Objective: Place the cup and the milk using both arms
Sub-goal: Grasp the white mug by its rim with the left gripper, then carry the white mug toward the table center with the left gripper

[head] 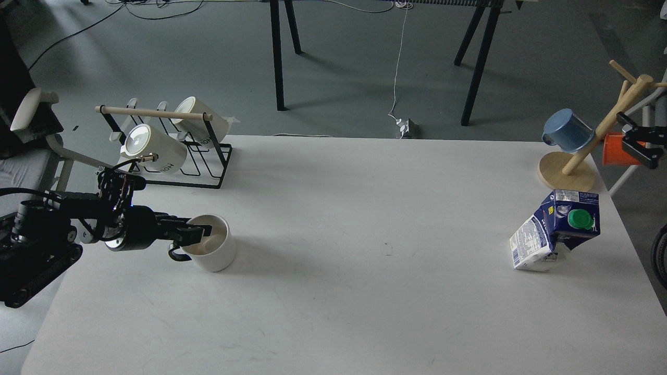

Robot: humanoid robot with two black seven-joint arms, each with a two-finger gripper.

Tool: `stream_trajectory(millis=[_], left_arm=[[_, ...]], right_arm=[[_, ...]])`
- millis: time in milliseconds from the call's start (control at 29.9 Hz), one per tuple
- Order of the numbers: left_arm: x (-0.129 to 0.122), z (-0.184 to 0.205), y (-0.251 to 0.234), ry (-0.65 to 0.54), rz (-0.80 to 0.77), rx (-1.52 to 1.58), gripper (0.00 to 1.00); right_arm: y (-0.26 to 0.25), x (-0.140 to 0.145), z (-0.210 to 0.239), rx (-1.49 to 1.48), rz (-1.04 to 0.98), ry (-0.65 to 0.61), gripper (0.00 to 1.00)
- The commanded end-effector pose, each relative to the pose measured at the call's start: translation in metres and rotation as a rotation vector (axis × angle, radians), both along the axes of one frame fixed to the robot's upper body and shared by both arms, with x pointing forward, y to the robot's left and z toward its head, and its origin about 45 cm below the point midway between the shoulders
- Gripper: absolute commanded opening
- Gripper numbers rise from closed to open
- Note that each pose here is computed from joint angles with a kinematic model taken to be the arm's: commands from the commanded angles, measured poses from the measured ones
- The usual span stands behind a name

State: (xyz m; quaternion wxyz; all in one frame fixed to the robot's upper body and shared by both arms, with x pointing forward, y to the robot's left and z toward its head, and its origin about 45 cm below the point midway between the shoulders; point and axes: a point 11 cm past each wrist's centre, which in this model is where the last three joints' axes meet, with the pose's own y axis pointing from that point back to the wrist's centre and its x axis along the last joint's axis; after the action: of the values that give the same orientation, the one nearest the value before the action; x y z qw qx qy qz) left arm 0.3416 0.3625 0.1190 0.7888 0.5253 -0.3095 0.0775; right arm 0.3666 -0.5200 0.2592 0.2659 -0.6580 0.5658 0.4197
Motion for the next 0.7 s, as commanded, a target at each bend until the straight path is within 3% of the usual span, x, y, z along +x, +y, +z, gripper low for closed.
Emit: stream_trajectory(millis=[0, 368, 535, 669], left_arm=[[-0.001, 0.001, 0.003, -0.01, 0.001, 0.001, 0.0], [0.007, 0.027, -0.016, -0.028, -0.002, -0.101, 0.0], [0.029, 0.074, -0.07, -0.018, -0.034, -0.311, 0.0], [0.044, 0.075, -0.13, -0.017, -0.102, -0.401, 0.0]], right_arm=[[-0.001, 0.0, 0.0, 0.0, -0.002, 0.0, 0.98], [-0.008, -0.004, 0.004, -0.013, -0.014, 0.002, 0.98], [-0.023, -0.007, 0.012, -0.012, -0.059, -0.017, 0.98], [-0.041, -0.012, 0.015, -0.003, -0.121, -0.028, 0.98]])
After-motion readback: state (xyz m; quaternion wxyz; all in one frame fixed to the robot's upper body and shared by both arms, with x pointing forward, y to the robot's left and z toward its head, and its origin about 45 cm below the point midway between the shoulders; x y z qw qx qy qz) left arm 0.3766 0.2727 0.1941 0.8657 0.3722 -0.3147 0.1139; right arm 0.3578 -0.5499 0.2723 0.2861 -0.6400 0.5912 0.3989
